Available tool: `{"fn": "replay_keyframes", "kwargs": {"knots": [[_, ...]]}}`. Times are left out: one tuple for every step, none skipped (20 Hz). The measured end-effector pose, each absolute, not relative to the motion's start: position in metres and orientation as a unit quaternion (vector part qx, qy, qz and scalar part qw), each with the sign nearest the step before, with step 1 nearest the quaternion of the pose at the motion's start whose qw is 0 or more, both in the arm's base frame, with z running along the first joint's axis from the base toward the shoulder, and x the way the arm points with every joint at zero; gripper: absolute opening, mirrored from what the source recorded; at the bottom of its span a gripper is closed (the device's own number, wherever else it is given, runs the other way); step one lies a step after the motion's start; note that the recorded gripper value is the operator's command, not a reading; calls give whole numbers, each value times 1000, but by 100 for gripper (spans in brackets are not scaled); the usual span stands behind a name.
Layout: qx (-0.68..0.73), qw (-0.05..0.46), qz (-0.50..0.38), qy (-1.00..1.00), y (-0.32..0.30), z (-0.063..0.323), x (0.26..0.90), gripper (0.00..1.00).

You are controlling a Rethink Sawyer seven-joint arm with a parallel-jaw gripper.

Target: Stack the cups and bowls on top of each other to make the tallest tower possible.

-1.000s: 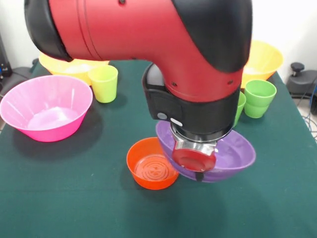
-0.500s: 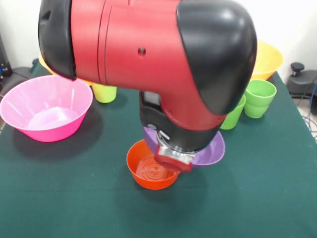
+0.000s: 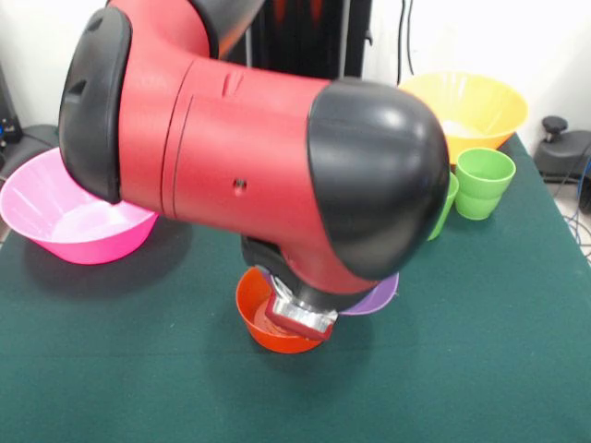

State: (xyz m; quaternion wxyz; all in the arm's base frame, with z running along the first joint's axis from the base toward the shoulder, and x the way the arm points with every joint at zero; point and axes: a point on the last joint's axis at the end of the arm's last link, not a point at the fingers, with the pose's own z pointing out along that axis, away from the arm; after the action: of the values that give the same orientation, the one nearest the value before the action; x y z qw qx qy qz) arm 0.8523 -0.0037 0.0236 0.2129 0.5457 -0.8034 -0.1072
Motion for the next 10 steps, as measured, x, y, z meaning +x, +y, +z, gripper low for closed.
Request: {"fn": "replay_keyframes", "kwargs": {"knots": [[546, 216, -110, -802, -4, 21, 853, 0], [546, 219, -116, -800, -4, 19, 855, 0], [547, 221, -120, -799, -3, 17, 856, 0], [547, 220, -121, -798, -3, 17, 857, 0], [549, 220, -126, -797, -1, 16, 858, 0], [551, 218, -130, -795, 0, 15, 860, 0], [553, 214, -135, -793, 2, 15, 862, 0], [556, 209, -139, -792, 4, 15, 864, 0], [560, 200, -145, -791, 8, 16, 868, 0], [564, 192, -150, -789, 11, 17, 872, 0]]}}
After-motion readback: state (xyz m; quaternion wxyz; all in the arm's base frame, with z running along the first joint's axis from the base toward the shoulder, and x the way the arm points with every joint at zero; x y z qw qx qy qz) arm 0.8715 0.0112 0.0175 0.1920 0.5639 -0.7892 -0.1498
